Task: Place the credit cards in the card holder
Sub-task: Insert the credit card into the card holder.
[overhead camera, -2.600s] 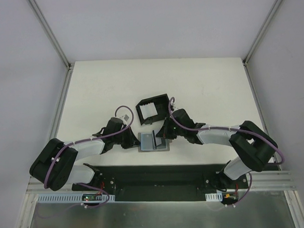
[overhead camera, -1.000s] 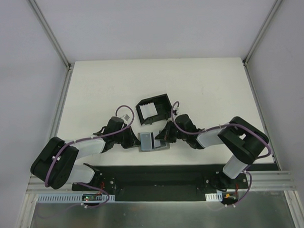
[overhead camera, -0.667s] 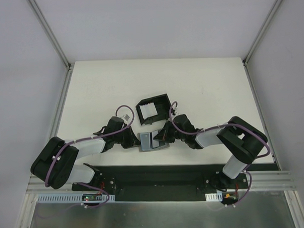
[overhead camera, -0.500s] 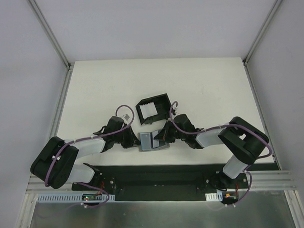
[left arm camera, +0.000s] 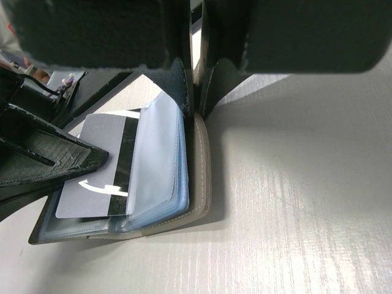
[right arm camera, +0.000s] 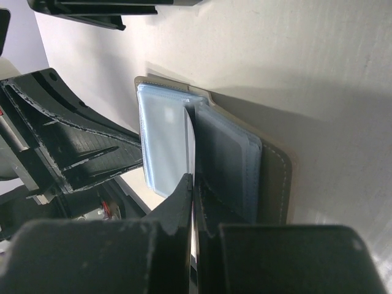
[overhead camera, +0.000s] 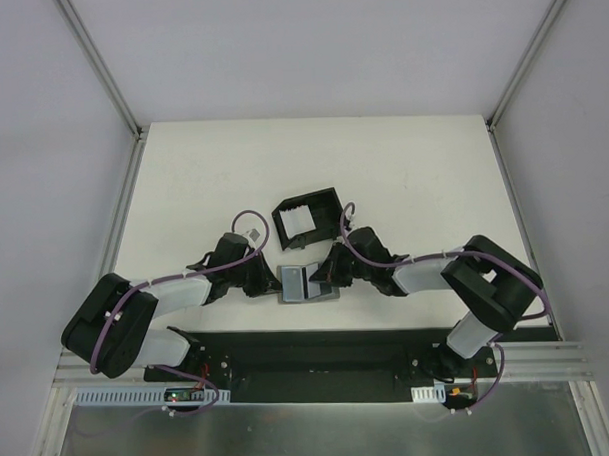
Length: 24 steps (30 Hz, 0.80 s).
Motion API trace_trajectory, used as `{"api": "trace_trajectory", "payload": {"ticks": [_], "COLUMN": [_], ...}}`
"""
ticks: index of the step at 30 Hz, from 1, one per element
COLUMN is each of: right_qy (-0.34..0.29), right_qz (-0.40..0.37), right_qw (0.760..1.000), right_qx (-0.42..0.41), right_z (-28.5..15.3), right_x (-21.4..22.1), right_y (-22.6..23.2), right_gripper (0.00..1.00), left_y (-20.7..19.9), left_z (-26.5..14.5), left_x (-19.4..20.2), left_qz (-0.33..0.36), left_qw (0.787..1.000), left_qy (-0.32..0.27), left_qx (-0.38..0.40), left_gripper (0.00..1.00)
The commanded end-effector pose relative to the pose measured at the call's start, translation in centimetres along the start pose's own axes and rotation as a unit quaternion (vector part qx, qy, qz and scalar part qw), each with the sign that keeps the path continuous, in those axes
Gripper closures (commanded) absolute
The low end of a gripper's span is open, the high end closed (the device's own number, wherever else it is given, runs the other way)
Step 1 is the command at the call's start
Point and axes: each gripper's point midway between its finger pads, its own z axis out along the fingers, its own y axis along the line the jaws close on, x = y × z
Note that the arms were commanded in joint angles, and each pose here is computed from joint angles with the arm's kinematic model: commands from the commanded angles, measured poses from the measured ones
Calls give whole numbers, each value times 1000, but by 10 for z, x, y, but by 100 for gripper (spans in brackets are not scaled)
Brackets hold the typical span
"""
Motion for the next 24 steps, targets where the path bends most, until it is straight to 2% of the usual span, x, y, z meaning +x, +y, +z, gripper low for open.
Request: {"api": "trace_trajectory", "payload": {"ticks": [1, 17, 24], "right_qy": [56, 46, 5], "right_qz": [0, -9, -60], "right_qw": [998, 998, 989], "right_qx": [23, 43, 133], "right_z": [3, 17, -12], "right_x": [22, 22, 4], "right_y": [-11, 2, -15], "right_gripper": [100, 94, 66], "left_y": [64, 61, 59], "left_z": [-3, -4, -7], "left_x": [31, 32, 33], "left_qz": [-2, -1, 2], "left_qw": [991, 992, 993], "left_qy": [42, 45, 39], "left_qx": [-126, -119, -109], "left_gripper": [100, 100, 100]}}
